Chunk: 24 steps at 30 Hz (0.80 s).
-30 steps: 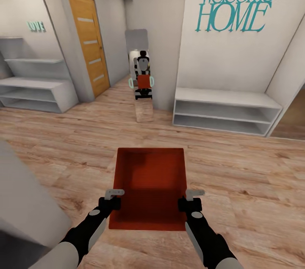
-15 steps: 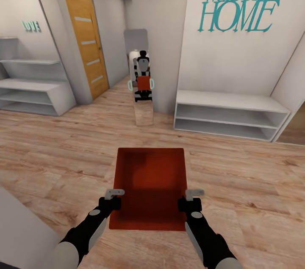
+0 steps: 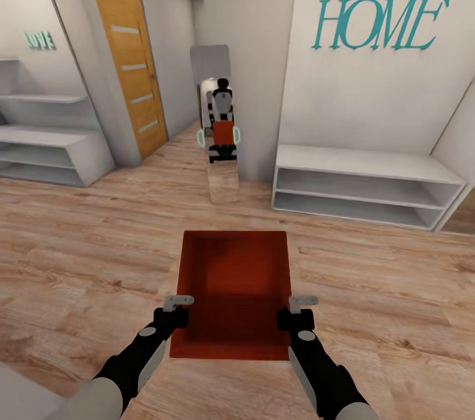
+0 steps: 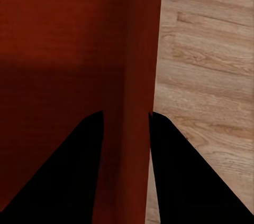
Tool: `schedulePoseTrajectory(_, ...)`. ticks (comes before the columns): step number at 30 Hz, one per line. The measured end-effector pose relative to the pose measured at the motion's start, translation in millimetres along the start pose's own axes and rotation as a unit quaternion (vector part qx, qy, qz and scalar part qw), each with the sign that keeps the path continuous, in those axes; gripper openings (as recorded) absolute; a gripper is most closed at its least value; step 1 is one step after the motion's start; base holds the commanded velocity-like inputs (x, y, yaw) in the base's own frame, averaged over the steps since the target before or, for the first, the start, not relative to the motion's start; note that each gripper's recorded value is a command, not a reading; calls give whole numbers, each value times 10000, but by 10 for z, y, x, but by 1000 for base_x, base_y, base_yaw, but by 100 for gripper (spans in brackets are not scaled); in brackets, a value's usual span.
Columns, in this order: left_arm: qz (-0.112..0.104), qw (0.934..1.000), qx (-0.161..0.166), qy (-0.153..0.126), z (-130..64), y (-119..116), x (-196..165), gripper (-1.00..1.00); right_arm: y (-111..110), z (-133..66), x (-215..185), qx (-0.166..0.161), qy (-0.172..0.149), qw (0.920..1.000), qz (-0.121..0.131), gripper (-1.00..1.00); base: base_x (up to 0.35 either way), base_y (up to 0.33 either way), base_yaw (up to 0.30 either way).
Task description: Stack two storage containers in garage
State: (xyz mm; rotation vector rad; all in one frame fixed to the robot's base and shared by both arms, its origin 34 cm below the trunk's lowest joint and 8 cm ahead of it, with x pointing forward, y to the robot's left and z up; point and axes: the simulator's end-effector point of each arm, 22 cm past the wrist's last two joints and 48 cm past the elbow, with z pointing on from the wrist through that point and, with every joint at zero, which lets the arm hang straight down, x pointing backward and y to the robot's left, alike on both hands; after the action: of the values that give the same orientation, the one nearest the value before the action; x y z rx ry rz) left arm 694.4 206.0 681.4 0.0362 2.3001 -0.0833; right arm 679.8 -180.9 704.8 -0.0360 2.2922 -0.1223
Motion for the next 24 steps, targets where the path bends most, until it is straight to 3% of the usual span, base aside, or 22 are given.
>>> schedulePoseTrajectory(24,17,10000,-5,-3,-1,46,-7,-100,-14,1,-4,7,-7,10000,13,-100,326,44,0)
